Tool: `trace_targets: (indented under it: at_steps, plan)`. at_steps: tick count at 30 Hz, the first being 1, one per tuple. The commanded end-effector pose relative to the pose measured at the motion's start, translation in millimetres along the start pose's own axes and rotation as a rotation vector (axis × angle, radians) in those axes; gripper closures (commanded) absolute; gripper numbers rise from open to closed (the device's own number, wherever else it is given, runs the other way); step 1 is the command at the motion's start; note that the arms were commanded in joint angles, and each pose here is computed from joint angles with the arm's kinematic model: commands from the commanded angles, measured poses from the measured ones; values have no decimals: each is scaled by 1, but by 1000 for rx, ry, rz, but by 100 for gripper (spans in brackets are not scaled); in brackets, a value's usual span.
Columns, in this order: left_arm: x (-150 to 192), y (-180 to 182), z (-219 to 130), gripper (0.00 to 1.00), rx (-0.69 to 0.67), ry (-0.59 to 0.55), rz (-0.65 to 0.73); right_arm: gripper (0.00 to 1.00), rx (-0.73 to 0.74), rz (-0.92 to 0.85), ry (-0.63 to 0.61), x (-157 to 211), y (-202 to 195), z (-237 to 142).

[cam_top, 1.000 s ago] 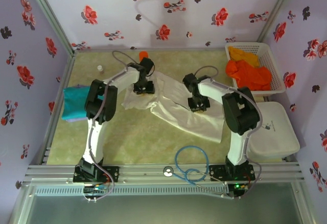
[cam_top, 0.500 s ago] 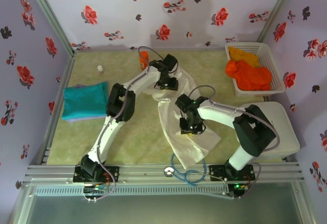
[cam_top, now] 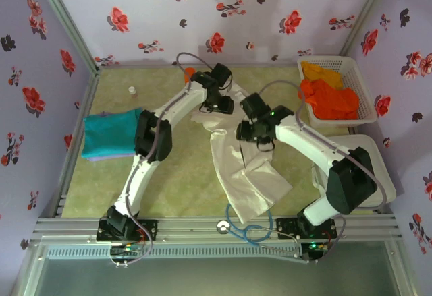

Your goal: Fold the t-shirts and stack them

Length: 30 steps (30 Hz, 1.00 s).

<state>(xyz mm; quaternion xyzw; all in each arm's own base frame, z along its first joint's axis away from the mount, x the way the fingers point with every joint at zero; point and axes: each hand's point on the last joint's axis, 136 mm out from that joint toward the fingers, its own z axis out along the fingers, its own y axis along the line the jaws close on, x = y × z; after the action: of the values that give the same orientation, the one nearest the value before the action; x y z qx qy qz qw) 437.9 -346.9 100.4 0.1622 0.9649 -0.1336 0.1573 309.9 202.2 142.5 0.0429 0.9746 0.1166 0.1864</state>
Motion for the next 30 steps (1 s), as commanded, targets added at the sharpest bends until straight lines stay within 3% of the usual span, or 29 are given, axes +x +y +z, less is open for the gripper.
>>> trace_targets:
  at_steps: [1, 2, 6, 9, 12, 21, 30]
  plan:
    - [-5, 12, -76, 50, -50, -92, 15, 39, 61, -96, -100, -48, -2, 5]
    - [1, 16, -84, 50, -63, -95, 10, 34, 57, -132, -117, -59, 5, 9]
    - [27, 34, -105, 49, -99, -109, -5, 34, 73, -223, -120, -88, 23, 39]
    - [48, 46, -114, 38, -112, -144, -21, 35, 99, -249, -89, -100, 29, 69]
    - [71, 55, -118, 37, -114, -154, -49, 37, 121, -265, -41, -106, 32, 100]
    - [140, 70, -101, 37, -101, -78, -158, 37, 253, -292, 40, -118, 16, 176]
    - [174, 64, -83, 39, -91, -33, -190, 37, 302, -153, 1, -161, -17, 208]
